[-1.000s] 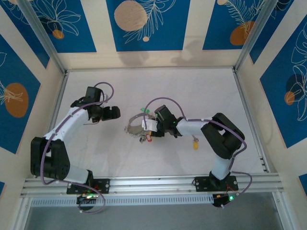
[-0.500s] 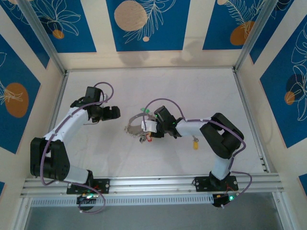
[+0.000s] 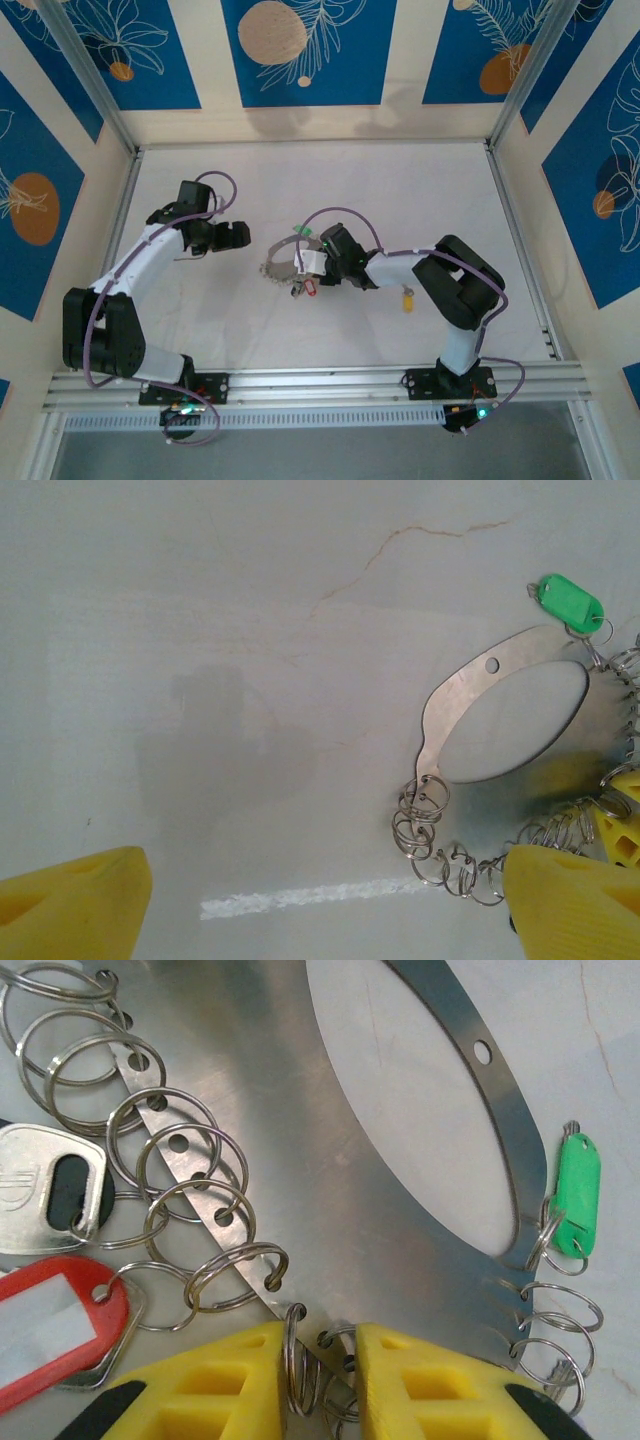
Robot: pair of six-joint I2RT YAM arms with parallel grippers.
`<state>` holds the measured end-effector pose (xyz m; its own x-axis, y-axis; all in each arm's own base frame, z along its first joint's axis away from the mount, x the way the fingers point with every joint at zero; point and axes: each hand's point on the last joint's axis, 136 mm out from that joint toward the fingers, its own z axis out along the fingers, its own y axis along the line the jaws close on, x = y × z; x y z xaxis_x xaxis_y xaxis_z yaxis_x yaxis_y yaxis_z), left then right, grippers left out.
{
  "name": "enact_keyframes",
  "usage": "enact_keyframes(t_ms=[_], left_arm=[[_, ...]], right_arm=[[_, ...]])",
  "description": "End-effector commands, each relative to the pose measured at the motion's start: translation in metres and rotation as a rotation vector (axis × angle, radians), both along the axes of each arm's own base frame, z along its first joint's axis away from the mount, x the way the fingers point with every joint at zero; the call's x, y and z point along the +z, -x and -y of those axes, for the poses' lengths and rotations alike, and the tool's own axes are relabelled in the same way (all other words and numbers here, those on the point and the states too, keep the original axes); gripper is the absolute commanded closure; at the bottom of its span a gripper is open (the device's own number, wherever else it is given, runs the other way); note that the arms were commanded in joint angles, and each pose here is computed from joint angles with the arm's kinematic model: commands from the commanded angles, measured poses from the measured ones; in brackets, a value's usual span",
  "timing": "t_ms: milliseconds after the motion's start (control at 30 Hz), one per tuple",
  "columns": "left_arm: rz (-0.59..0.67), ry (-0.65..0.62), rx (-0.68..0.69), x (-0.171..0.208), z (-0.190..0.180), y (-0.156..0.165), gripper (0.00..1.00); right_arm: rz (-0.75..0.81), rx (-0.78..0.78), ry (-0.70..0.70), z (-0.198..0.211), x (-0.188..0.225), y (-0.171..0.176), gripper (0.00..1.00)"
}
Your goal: Put the keys on the keyring
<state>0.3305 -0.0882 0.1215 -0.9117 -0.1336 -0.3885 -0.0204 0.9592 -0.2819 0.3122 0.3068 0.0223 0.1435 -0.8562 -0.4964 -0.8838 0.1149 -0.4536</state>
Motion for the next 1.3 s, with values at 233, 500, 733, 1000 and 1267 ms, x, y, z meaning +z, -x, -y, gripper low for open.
enact_keyframes(t_ms=[233,500,733,1000,1267], left_arm=[[0.006,-0.019,-0.010,0.005,-0.004,0.001,0.10],[0.078,0.090,-0.065,0.023,0.015,-0.003,0.10],[0.305,0.293,-0.202,0.072,0.052,-0.010,0.13],[0.689,0.252,-0.675,0.133,0.106,0.030,0.16],[0.957,0.145,-1.106,0.133,0.156,0.081,0.34]], right_arm=[[0.001,-0.006,-0.013,0.002,-0.006,0.005,0.89],[-0.022,-0.036,-0.149,0.001,0.027,0.005,1.00],[-0.070,-0.025,-0.419,0.008,0.085,0.013,1.00],[-0.122,0.092,-0.679,0.020,0.149,0.037,1.00],[-0.218,0.236,-0.792,0.026,0.186,0.068,1.00]])
